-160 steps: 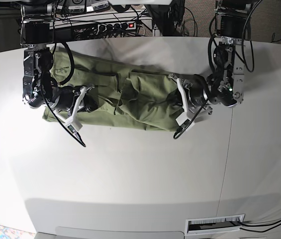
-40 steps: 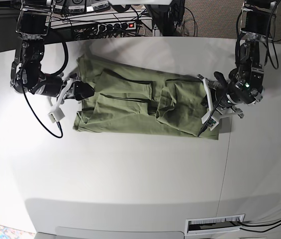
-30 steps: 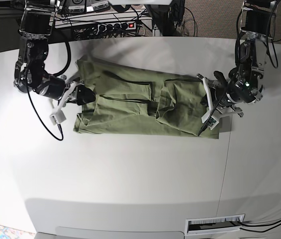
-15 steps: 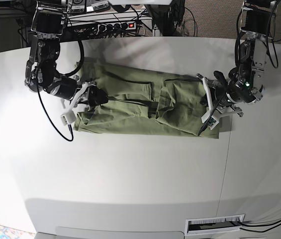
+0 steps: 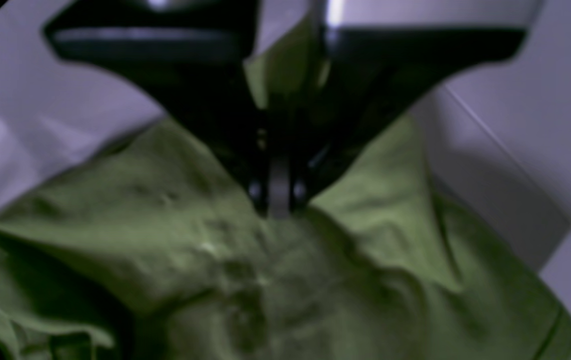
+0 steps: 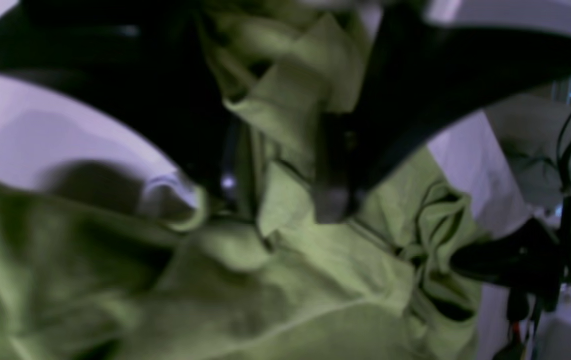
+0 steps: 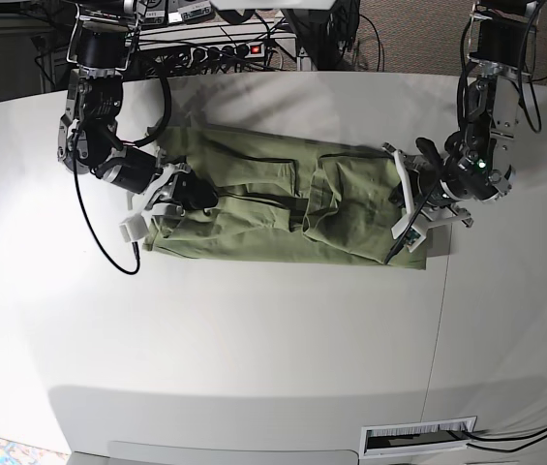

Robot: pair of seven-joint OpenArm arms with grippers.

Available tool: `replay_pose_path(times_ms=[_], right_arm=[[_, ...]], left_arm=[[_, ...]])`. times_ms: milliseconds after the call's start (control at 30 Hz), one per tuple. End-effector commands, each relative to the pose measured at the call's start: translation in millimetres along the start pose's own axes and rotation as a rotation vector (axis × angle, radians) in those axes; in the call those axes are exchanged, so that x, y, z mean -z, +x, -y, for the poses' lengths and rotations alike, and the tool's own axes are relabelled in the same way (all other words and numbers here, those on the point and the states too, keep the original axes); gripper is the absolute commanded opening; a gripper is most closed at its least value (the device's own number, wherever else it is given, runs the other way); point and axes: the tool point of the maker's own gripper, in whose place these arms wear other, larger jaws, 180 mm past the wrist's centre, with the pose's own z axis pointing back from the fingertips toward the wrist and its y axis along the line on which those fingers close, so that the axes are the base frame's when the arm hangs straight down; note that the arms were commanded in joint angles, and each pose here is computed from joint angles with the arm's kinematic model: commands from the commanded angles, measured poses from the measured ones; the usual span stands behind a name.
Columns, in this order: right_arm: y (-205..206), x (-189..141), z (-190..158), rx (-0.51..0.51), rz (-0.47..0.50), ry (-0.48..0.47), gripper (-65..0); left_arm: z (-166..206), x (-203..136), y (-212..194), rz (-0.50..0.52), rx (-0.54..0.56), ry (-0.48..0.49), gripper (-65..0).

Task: Fold the T-shirt properly
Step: 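Regrasp the shirt end with the right gripper, keeping the left gripper holding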

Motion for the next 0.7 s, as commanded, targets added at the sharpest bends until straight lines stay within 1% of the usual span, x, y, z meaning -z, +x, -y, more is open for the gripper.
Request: replay_pose_path(times_ms=[0, 100, 267, 333, 367, 467, 567, 667], right_arm=[[-6, -3, 4, -0.003, -0.046, -0.017, -51.0], [-8, -3, 2, 0.002, -0.057, -0.007, -59.4], [-9, -5, -6, 0.013, -0.073, 0.033, -59.8], [-8, -10, -12, -0.003, -0.096, 0.050, -59.3], [-6, -14, -16, -0.022, -0.105, 0.055, -57.8], [18, -32, -22, -0.109, -0.061, 0.022, -49.6], [35, -50, -20, -0.179, -0.026, -0.040, -49.1], [32, -61, -12, -0.199, -0.051, -0.072, -49.0]], left_arm=[[-5, -5, 12, 0.039, 0.012, 0.009, -65.0], [-5, -5, 11, 0.038, 0.012, 0.009, -65.0], [-5, -5, 11, 0.038, 0.013, 0.010, -65.0], [-6, -5, 11, 0.033, 0.018, 0.018, -65.0], [-7, -5, 10, 0.032, 0.021, 0.023, -65.0], [-8, -5, 12, 0.042, 0.022, 0.025, -65.0], [-8, -5, 13, 0.045, 0.021, 0.024, -65.0], [-8, -5, 13, 0.045, 0.022, 0.025, -65.0]])
